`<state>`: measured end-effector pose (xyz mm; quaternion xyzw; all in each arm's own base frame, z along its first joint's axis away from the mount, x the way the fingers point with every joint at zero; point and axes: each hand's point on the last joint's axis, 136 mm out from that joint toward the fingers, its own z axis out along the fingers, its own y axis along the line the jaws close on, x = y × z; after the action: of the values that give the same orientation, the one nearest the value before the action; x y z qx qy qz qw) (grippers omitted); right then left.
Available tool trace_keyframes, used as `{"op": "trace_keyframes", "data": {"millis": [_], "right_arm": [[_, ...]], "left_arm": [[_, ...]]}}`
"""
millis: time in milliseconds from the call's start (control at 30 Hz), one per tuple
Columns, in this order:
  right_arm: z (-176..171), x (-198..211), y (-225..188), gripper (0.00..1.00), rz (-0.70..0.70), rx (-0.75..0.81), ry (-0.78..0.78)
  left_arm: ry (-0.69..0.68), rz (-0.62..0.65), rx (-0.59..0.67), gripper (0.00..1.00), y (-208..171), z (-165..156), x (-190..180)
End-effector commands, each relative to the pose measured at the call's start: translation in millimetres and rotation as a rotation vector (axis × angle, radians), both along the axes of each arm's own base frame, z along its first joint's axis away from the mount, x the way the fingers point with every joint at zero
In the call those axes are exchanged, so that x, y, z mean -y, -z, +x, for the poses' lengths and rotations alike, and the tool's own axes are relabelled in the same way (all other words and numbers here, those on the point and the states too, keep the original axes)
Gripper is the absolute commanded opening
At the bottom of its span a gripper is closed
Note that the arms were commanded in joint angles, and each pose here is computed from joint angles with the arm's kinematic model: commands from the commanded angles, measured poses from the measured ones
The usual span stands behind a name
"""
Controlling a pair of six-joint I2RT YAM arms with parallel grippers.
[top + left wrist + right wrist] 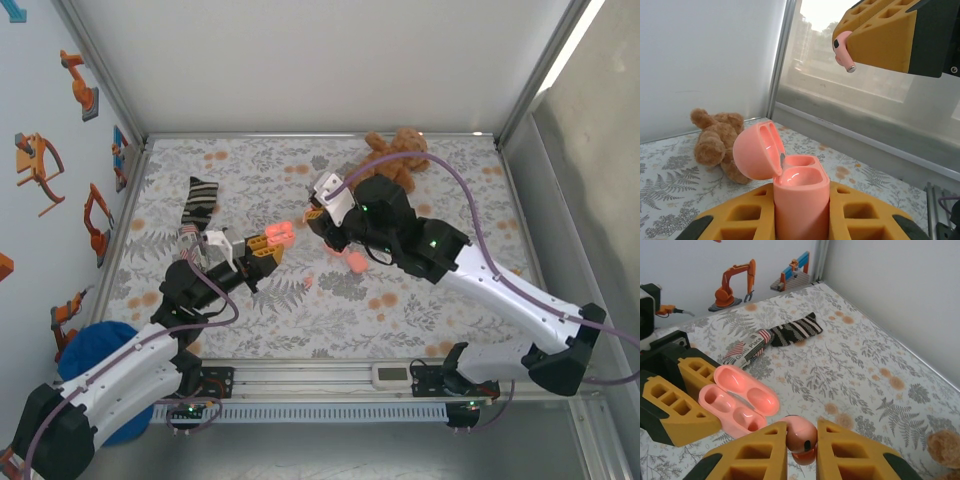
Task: Insert wireless bluetooth earbuds into charging case
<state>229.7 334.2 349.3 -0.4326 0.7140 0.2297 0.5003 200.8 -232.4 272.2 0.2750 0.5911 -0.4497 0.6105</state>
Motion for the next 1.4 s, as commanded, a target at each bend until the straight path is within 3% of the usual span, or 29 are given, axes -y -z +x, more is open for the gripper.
{"op": "trace_keyframes", "data": {"millis": [0, 467, 1367], "right_arm": [[-7.8, -19.6, -20.1, 0.17, 0.07, 0.05, -0.073], [-18.9, -54.7, 2.8, 0.17, 0.023, 0.032, -0.152], [-16.9, -63.1, 25.7, 0.17, -0.041, 0.003, -0.145]], "left_arm": [[0.039, -0.056, 0.065, 0.0, -26.7, -8.8, 2.4], [0.041, -0.063, 0.073, 0.0, -28.8, -11.0, 1.5], [0.044, -0.063, 0.074, 0.0, -29.6, -12.5, 1.6]]}}
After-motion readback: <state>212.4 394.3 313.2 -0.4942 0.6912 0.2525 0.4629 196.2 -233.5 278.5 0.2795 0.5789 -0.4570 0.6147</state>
